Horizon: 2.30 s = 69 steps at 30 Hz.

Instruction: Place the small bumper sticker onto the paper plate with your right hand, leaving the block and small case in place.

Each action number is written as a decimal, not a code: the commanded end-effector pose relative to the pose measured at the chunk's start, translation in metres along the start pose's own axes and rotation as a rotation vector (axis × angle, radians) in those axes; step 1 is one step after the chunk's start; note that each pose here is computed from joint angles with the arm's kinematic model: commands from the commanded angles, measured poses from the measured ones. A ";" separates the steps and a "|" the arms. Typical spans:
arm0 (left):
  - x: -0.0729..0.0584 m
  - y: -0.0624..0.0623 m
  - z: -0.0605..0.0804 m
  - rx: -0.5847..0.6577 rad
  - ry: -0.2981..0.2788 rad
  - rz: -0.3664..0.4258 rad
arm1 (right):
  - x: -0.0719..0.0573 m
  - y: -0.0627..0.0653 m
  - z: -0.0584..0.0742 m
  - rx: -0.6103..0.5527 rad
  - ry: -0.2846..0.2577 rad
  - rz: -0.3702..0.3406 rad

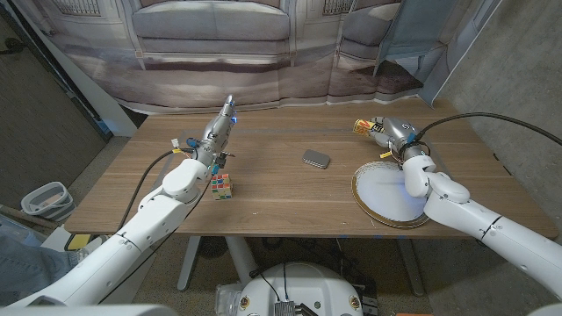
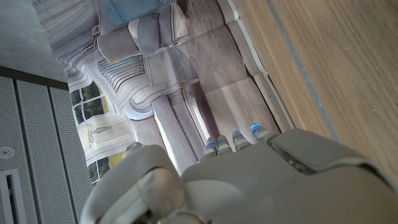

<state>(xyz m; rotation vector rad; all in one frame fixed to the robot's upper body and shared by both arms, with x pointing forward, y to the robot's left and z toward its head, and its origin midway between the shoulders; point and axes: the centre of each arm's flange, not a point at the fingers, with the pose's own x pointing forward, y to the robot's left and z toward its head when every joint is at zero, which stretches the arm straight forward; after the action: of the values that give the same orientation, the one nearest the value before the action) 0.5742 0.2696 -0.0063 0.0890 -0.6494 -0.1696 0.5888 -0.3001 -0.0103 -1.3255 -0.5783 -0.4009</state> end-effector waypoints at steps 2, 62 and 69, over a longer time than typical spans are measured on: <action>0.000 -0.001 0.002 0.003 -0.002 -0.006 | -0.015 -0.007 0.001 0.017 -0.046 -0.010; 0.003 -0.009 0.003 0.008 0.005 -0.021 | -0.079 -0.022 0.003 0.031 -0.160 -0.098; 0.004 -0.010 0.003 0.009 0.009 -0.022 | -0.084 -0.023 0.006 0.031 -0.174 -0.105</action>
<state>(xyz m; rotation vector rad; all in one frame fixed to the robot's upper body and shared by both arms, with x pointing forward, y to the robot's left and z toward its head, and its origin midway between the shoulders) 0.5725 0.2611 -0.0028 0.1008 -0.6488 -0.1832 0.5167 -0.3055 -0.0373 -1.3123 -0.7724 -0.3644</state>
